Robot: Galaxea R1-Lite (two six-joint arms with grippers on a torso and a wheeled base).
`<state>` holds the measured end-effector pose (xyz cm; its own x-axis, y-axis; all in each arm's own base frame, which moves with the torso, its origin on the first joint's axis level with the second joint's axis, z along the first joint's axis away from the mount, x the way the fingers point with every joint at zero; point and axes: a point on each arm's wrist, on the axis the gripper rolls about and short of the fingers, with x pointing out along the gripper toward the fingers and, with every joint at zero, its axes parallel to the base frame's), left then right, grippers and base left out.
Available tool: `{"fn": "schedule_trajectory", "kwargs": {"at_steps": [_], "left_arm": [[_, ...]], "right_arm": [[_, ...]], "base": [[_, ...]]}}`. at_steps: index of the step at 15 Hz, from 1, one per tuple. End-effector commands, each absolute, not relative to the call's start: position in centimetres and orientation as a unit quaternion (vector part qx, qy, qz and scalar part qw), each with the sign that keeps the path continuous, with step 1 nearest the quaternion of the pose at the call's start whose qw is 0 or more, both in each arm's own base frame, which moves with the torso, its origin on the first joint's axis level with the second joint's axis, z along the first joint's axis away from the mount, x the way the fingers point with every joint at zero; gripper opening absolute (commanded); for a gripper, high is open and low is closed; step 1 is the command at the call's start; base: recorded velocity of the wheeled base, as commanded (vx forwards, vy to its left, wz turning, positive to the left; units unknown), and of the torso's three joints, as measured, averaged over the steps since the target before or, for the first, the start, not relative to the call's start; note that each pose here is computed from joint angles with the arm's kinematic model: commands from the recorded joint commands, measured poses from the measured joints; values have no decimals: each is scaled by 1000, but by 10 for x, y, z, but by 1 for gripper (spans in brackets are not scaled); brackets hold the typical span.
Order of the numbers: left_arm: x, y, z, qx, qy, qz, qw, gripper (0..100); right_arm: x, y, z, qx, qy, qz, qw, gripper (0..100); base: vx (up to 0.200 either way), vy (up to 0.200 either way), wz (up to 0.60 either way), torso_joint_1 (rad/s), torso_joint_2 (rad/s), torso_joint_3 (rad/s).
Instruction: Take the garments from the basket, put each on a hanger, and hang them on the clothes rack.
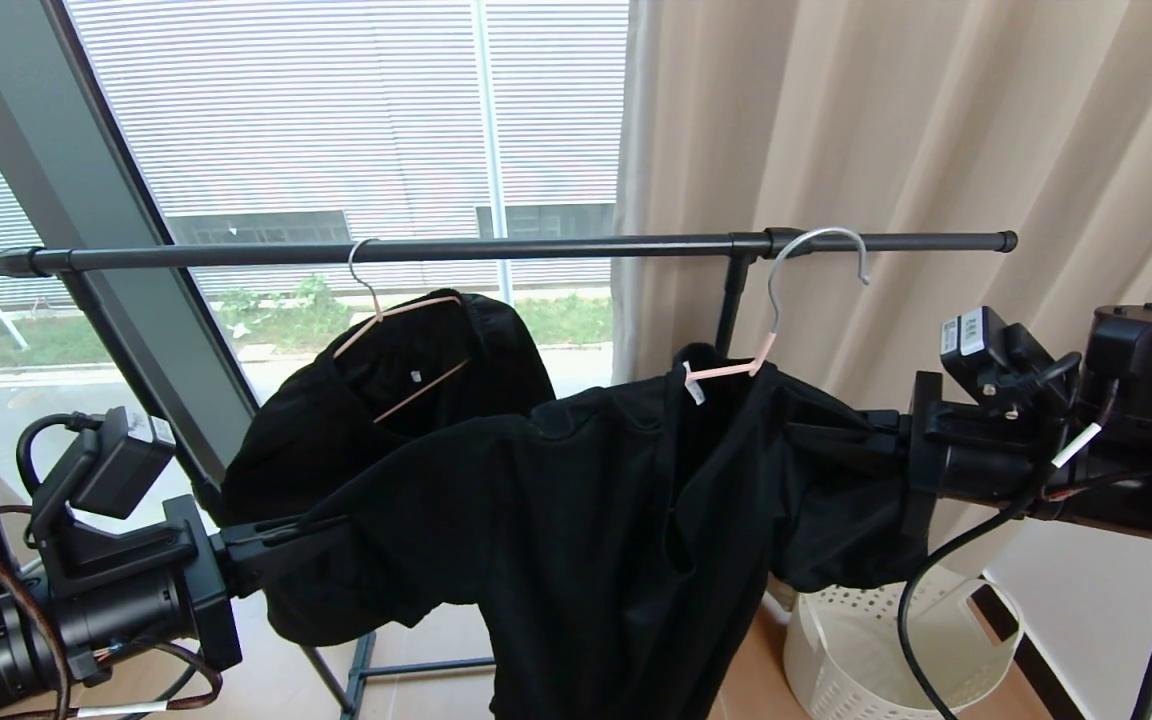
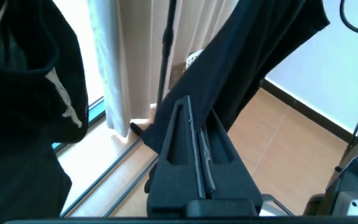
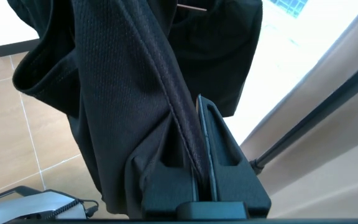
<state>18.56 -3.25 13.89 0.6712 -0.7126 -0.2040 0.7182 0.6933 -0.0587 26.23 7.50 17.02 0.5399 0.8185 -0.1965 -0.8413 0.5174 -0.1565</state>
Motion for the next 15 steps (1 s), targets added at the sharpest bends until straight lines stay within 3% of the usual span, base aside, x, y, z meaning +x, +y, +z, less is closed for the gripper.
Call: {"fn": "schedule_trajectory", "kwargs": {"at_steps": [1, 15], "left_arm": [[189, -27, 139, 12, 107, -379, 919, 0], [199, -15, 142, 10, 103, -349, 931, 0]], "right_arm": [[264, 73, 171, -117, 48, 473, 872, 0], [272, 53, 178, -117, 39, 446, 887, 0]], "base": [[0, 0, 0, 0, 0, 0], [0, 0, 0, 0, 0, 0]]}}
